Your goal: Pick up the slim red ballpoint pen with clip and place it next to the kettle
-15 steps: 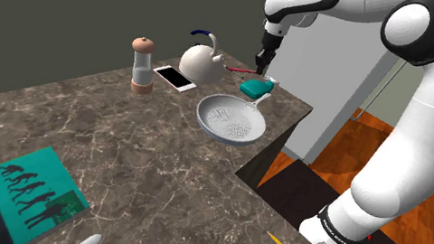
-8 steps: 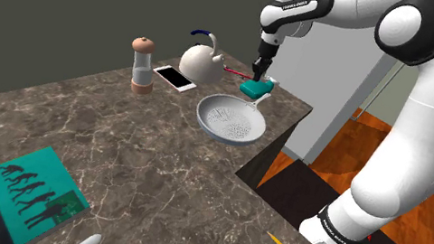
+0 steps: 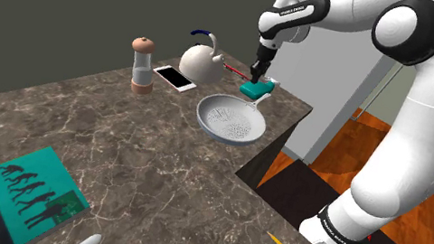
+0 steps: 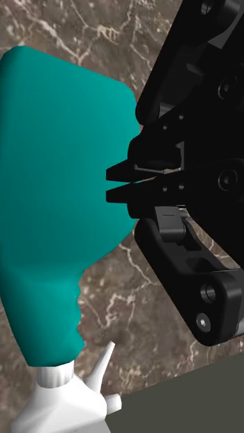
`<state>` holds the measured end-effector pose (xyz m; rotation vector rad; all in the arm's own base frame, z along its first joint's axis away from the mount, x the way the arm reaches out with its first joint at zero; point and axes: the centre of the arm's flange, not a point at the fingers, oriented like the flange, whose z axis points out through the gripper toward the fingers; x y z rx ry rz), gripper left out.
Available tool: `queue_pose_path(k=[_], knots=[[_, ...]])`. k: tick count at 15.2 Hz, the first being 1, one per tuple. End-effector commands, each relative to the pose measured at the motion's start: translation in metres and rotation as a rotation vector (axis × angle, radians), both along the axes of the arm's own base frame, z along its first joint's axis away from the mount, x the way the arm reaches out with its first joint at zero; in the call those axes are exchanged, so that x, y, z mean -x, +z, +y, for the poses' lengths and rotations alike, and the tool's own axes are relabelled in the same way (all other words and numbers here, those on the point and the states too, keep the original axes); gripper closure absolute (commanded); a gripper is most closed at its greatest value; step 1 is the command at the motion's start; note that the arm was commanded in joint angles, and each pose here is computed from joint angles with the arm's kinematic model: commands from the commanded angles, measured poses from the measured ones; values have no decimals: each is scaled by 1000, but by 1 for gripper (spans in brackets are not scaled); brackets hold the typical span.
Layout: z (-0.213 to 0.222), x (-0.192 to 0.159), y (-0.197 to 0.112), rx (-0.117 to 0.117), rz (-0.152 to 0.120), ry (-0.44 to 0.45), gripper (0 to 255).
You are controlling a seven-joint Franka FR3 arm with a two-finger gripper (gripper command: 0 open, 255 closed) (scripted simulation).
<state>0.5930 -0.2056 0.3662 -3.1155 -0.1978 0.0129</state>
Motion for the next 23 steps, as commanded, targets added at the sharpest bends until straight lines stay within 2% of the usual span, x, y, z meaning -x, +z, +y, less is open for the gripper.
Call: queue_pose_path(k=[1,5,6,11,15,23], knots=[[2,3,-18,-11,30,3,255],[2,3,-18,-11,30,3,255],[2,2,-16,-11,30,2,0],[2,3,-18,-11,30,3,0],[1,1,32,-11,30,3,0],[1,1,32,-11,30,3,0]])
